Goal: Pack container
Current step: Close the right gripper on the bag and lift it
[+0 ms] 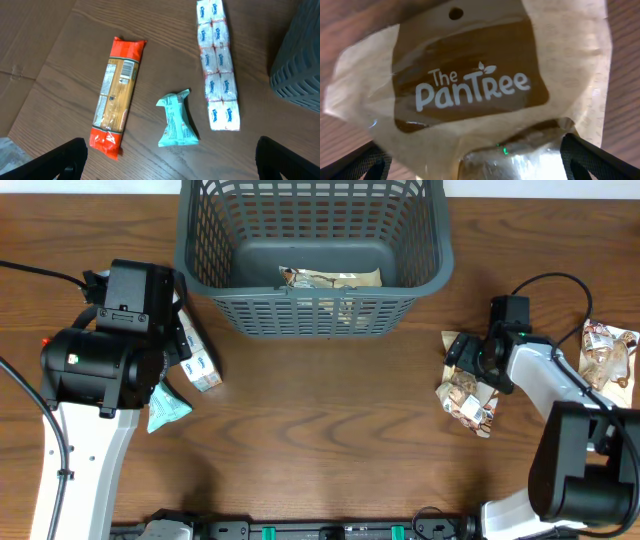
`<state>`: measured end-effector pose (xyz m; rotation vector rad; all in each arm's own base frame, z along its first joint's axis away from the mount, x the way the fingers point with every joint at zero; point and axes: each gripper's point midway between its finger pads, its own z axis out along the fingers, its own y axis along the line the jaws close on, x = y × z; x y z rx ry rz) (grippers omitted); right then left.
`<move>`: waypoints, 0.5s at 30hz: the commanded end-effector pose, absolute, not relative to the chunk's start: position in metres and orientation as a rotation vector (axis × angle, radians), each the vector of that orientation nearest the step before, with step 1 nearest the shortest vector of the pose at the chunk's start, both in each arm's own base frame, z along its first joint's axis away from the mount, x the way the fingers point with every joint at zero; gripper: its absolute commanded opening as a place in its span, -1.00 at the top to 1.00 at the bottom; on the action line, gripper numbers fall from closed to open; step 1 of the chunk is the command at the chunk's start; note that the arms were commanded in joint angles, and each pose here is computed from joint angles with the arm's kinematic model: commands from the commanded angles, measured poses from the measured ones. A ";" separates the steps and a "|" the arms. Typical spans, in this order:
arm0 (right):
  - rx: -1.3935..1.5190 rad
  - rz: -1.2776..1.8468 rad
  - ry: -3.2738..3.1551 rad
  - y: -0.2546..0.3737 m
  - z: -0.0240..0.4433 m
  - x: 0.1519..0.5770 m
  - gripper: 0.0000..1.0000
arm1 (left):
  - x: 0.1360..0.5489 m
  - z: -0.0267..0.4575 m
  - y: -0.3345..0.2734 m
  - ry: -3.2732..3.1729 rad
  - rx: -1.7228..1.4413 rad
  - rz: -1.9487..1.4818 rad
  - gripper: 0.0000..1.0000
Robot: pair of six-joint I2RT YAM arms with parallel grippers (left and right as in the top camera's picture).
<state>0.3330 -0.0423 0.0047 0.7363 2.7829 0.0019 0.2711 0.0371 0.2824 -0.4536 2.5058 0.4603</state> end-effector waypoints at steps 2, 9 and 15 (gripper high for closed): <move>0.731 -0.057 2.808 -0.046 -0.009 0.335 -0.85 | 0.270 0.289 0.039 2.480 -0.477 0.453 -0.92; 0.734 -0.049 2.809 -0.045 -0.016 0.338 -0.17 | 0.270 0.289 0.039 2.480 -0.477 0.452 -0.92; 0.731 -0.035 2.796 -0.044 -0.015 0.341 0.40 | 0.270 0.289 0.039 2.480 -0.477 0.452 -0.92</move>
